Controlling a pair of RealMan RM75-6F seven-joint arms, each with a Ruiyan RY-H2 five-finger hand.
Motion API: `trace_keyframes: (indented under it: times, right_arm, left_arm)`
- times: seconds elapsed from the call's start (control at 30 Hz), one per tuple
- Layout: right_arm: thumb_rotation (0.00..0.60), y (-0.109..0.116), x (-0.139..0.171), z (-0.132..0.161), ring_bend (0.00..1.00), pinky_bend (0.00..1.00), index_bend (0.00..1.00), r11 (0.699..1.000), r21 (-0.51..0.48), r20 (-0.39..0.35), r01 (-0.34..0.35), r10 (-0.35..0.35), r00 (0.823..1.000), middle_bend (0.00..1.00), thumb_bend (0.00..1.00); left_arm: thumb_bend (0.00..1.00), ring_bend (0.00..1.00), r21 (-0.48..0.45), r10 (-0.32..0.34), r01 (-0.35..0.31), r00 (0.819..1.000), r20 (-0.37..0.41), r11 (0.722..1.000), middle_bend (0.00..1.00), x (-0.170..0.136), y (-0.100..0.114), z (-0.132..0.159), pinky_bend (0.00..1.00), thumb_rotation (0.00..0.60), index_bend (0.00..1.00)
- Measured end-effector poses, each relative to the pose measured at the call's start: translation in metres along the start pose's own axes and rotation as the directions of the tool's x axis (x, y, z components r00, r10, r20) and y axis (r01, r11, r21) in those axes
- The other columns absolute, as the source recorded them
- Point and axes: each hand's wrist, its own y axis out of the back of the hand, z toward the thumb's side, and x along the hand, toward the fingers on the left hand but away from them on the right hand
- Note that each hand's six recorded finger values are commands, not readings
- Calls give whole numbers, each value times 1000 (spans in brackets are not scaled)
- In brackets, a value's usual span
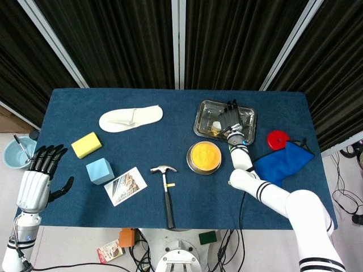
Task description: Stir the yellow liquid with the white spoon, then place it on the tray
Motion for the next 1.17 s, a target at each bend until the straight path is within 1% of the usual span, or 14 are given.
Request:
trace_keyframes:
  times: [0.13,0.23,0.3,0.37,0.43,0.47,0.57,0.63,0.7,0.77,0.93,1.0,1.07,1.17]
  right_arm:
    - [600,8,19,-14,15,0,379,998,-35,-19,43,-44,999,206,244]
    - [600,13,43,-33,24,0,358,994,-68,-26,89,-91,996,208,244]
    - [600,14,67,-54,24,0,326,987,-95,-12,130,-132,991,198,243]
    - [600,9,95,-81,23,0,282,976,-129,22,178,-177,984,181,243]
    - [600,2,119,-106,12,0,206,961,-164,62,222,-214,975,153,243]
    - [600,-4,135,-122,8,0,182,950,-187,90,249,-236,968,143,243]
    - [600,-26,175,-155,0,0,104,922,-240,148,304,-275,950,98,243]
    - [600,-41,197,-170,0,0,63,905,-274,172,326,-288,942,70,244]
    - [600,-57,220,-182,0,0,44,883,-316,195,347,-297,935,54,244]
    - [600,-73,242,-191,0,0,34,861,-358,214,362,-301,929,43,244]
    - [600,-111,291,-204,0,0,32,818,-435,245,376,-294,924,34,244]
    - [600,-125,308,-206,0,0,32,802,-462,255,378,-289,923,34,244]
    - [600,-135,320,-205,0,0,32,792,-479,257,379,-285,923,35,244]
    - [600,-140,326,-201,0,0,32,787,-496,235,367,-285,929,35,244]
  left_arm:
    - [284,85,19,-1,1,1000,0,1000,109,3,2,-3,87,576,128]
    - [284,85,44,-9,9,1000,-12,999,109,4,2,-8,87,569,129]
    - [284,85,54,-22,23,999,-23,998,108,5,0,-11,87,566,128]
    - [284,85,58,-35,37,999,-32,998,108,6,-1,-14,86,570,128]
    - [285,85,62,-51,54,998,-42,997,108,6,-2,-17,88,566,128]
    - [284,85,63,-60,63,997,-47,996,108,6,-3,-18,87,568,128]
    - [284,85,63,-86,90,994,-63,994,108,5,-3,-21,87,571,128]
    - [284,85,61,-94,99,993,-71,993,108,4,-2,-22,87,573,128]
    - [284,86,59,-98,103,992,-80,993,108,2,1,-23,86,579,128]
    - [284,85,57,-97,103,991,-89,993,108,-1,3,-24,87,571,128]
    - [284,86,49,-84,90,990,-115,995,108,-11,7,-26,88,566,128]
    - [284,85,41,-87,93,988,-126,995,108,-16,7,-27,87,579,128]
    - [284,85,39,-95,100,987,-131,994,108,-19,6,-28,87,576,128]
    - [284,85,38,-115,121,984,-137,992,108,-22,2,-28,87,566,128]
